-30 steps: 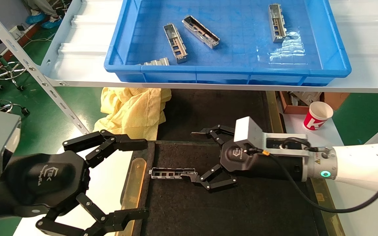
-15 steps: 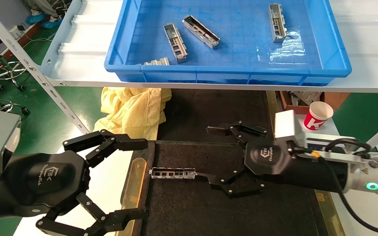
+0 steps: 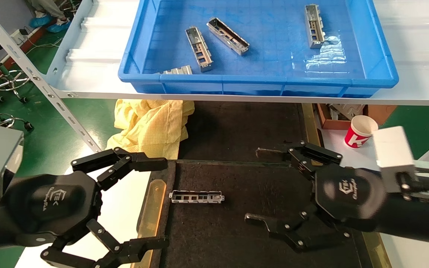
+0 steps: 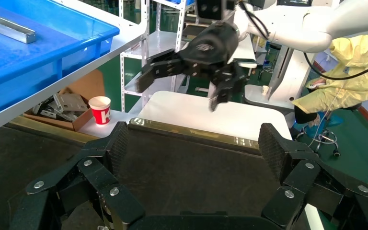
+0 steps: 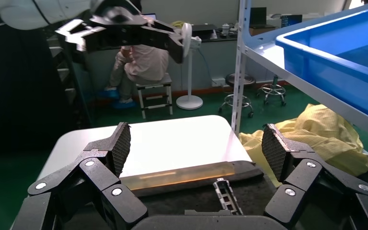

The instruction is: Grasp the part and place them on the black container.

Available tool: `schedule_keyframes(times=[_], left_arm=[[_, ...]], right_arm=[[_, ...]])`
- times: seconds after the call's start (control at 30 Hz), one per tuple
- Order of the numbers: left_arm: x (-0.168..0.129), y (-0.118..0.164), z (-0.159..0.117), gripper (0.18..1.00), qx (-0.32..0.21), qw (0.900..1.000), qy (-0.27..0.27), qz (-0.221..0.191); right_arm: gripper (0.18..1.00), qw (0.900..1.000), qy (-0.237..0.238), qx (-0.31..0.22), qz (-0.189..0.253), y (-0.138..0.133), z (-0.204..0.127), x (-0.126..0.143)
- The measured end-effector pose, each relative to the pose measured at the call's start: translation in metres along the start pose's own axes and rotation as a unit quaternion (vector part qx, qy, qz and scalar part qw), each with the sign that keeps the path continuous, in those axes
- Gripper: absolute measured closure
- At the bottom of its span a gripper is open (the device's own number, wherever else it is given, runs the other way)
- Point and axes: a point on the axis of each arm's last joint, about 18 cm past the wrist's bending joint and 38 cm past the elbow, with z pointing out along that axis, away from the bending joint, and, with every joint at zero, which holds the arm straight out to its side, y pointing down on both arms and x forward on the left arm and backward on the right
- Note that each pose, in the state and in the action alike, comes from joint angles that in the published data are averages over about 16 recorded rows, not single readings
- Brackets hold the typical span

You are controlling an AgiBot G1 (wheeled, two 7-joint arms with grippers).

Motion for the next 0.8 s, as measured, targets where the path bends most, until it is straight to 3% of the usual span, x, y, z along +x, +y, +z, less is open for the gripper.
schedule_keyframes(times=[0.43,0.8], left_arm=[[0.0,0.0,0.0,0.184,0.0,1.0,0.0,0.0],[0.0,0.0,0.0,0.184,0.0,1.0,0.0,0.0]], right_arm=[[0.178,1.0,-0.018,-0.012,-0.002,-0.03,-0.024,-0.036],[0.178,1.0,-0.02,-0.013,-0.003,-0.033,-0.026,-0.04]])
